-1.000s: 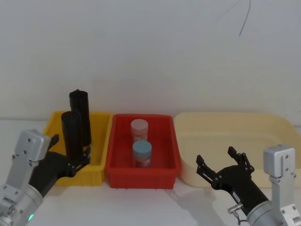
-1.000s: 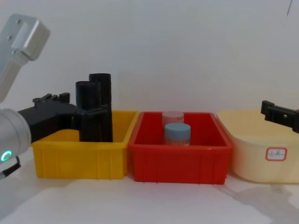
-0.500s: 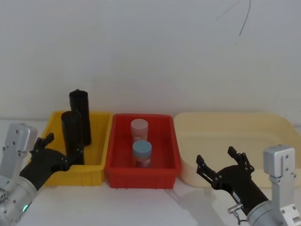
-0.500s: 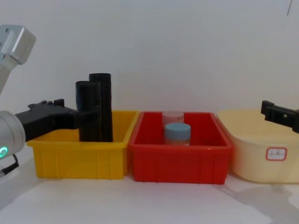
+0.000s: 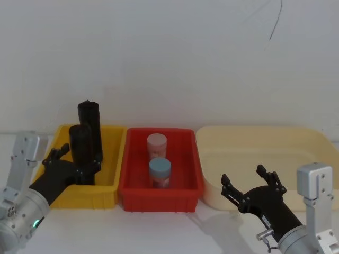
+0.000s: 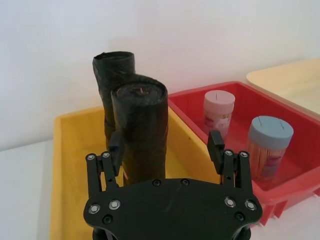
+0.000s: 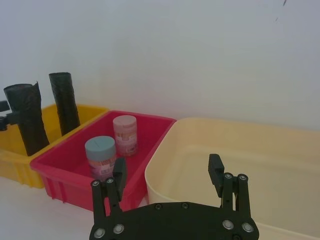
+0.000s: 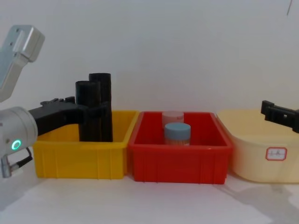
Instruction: Pick up the garbage bag with the one hand and transfer it to the other hand.
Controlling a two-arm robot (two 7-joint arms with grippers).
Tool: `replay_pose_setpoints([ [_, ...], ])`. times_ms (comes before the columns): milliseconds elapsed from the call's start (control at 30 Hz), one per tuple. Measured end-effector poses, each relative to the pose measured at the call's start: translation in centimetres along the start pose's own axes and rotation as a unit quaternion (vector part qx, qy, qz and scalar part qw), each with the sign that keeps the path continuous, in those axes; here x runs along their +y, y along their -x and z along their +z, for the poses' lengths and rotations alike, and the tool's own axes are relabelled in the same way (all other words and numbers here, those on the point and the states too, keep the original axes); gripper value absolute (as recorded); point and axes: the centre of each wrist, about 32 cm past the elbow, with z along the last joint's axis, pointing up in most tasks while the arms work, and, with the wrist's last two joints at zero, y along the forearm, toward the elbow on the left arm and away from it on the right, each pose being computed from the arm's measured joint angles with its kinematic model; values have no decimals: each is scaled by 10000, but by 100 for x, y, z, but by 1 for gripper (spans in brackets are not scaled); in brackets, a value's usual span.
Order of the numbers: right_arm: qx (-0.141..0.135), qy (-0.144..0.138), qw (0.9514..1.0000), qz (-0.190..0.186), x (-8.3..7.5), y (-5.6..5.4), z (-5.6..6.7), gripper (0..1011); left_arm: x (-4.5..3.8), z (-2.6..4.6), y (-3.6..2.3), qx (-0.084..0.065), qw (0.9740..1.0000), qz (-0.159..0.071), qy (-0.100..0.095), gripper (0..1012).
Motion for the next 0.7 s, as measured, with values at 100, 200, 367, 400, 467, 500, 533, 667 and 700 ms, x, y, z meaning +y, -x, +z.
replay_pose_setpoints([
  [100, 0, 0, 10000, 0, 0, 0, 0, 999, -29, 6, -3, 0, 10000, -14, 31, 1000],
  [200, 0, 0, 10000, 0, 0, 0, 0, 999, -76, 18, -9, -7, 10000, -21, 73, 1000],
  [367, 0, 0, 10000, 0, 0, 0, 0, 999, -120, 33, -13, -21, 9999, -21, 123, 1000],
  [400, 0, 0, 10000, 0, 0, 0, 0, 1000, -126, 36, -14, -23, 9999, -20, 131, 1000],
  [467, 0, 0, 10000, 0, 0, 0, 0, 999, -146, 46, -16, -28, 9999, -15, 158, 1000],
  [500, 0, 0, 10000, 0, 0, 0, 0, 1000, -152, 50, -16, -31, 9999, -14, 167, 1000],
  [533, 0, 0, 10000, 0, 0, 0, 0, 999, -165, 55, -17, -35, 9998, -11, 184, 1000],
  [667, 0, 0, 10000, 0, 0, 0, 0, 999, -193, 64, -19, -41, 9998, -1, 215, 1000],
  [700, 0, 0, 10000, 0, 0, 0, 0, 999, -198, 68, -19, -44, 9997, -1, 223, 1000],
])
